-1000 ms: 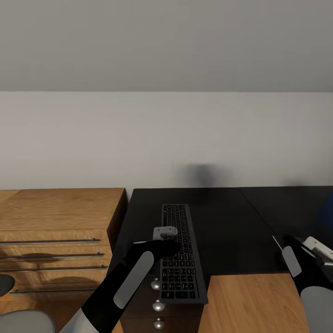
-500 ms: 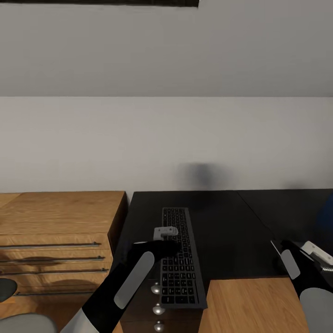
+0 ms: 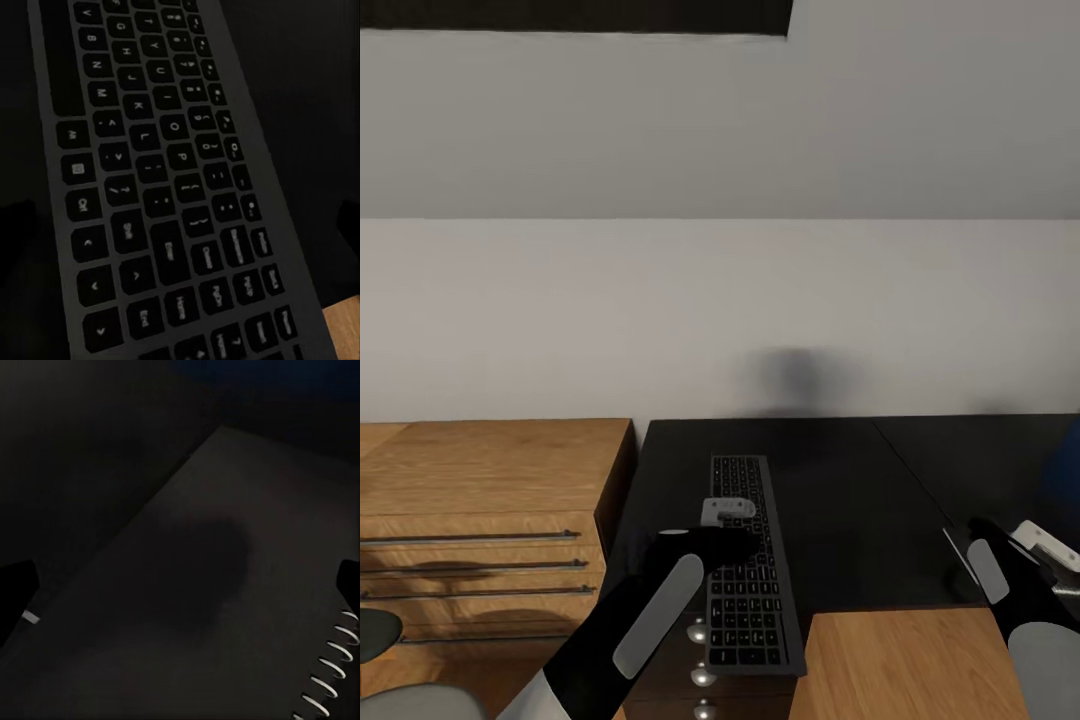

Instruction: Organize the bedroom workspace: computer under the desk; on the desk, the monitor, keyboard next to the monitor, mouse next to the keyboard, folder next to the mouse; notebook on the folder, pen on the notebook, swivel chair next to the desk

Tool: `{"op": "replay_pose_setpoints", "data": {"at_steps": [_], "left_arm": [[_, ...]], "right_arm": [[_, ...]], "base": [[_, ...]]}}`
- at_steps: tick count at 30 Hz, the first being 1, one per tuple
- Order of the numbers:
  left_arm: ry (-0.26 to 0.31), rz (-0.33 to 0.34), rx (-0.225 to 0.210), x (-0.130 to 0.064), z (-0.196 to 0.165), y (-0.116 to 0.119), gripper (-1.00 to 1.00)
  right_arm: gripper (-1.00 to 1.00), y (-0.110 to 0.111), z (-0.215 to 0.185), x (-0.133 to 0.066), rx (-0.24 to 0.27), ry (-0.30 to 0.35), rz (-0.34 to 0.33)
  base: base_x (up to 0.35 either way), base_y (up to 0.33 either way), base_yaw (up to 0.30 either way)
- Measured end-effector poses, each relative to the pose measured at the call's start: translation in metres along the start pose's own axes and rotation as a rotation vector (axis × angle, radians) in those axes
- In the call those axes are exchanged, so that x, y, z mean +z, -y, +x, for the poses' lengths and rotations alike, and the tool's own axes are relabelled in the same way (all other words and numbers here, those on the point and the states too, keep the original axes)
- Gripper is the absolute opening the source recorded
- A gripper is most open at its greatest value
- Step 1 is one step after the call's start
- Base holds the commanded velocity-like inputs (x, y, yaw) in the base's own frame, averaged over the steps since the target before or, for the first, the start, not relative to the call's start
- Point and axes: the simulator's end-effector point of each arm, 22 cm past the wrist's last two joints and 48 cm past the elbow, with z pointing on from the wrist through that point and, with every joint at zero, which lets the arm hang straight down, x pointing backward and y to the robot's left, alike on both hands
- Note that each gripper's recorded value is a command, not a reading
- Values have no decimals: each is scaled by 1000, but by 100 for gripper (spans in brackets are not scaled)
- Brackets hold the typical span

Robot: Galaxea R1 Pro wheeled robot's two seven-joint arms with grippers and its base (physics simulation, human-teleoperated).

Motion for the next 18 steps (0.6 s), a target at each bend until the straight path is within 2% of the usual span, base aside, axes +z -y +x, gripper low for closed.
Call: {"op": "replay_pose_setpoints", "data": {"at_steps": [18], "left_arm": [[-2,7,3,0,1,2,100]], "right_arm": [[100,-4,-6,-1,3,15,-10]], "base": [[0,0,0]]}}
